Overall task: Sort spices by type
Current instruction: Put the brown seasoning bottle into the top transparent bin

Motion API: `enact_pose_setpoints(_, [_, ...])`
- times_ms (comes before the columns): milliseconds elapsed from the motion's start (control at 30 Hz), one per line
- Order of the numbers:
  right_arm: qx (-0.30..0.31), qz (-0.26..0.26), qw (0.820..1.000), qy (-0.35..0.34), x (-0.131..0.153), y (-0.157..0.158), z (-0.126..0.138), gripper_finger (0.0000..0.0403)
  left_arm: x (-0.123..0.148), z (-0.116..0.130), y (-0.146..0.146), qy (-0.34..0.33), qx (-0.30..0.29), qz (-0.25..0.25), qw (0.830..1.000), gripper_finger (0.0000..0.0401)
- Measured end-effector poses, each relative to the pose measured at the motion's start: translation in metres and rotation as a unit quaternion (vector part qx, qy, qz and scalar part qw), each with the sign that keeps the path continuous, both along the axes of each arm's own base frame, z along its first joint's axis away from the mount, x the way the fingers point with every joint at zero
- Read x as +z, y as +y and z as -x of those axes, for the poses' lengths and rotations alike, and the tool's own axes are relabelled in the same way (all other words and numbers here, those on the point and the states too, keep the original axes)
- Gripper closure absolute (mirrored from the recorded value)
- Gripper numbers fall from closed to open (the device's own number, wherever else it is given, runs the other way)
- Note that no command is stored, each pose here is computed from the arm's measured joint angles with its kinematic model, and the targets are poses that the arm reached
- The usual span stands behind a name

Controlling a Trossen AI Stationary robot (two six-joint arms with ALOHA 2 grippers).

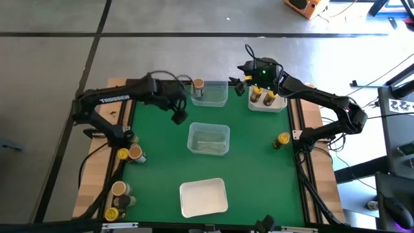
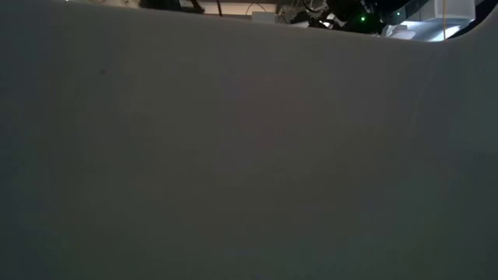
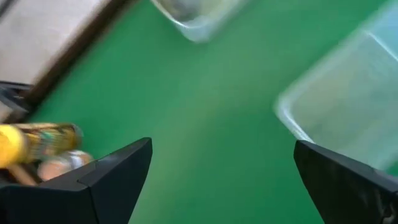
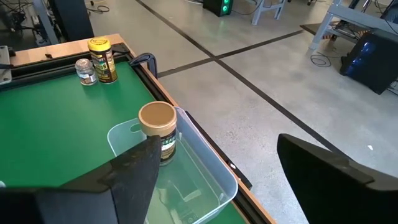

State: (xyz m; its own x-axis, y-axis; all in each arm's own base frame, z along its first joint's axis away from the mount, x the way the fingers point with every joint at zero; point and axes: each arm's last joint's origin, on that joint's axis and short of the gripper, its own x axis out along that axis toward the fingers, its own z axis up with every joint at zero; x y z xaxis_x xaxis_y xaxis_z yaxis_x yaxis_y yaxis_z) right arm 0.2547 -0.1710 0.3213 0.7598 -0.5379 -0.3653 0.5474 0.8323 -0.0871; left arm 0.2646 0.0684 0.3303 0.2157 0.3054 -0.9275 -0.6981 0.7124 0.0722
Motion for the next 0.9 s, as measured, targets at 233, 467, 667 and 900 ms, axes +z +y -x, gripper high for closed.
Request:
enact_pose_setpoints(233, [0.0,0.0,1.0,0.0,0.0,0.0,0.0,0.0084,-0.003,0.003,-0.048,0.046,-0.051,0.025,0.997,0.0013])
enact_pose_setpoints(467, [0.0,0.006,1.0,-0.009,0.002,0.0,-0.001,0.0084,-0.004,0.008,-0.085,0.061,-0.058,0.032,0.996,0.0013])
enact_pose_setpoints(667, [0.008,0.01,0.999,-0.03,0.005,-0.001,-0.002,0.0084,-0.003,0.001,-0.099,0.017,-0.06,0.025,0.998,0.0013])
enact_pose_setpoints(900, [0.016,0.008,0.999,-0.031,0.005,0.0,-0.002,0.0084,-0.005,0.026,-0.125,0.121,-0.105,0.027,0.987,0.0013])
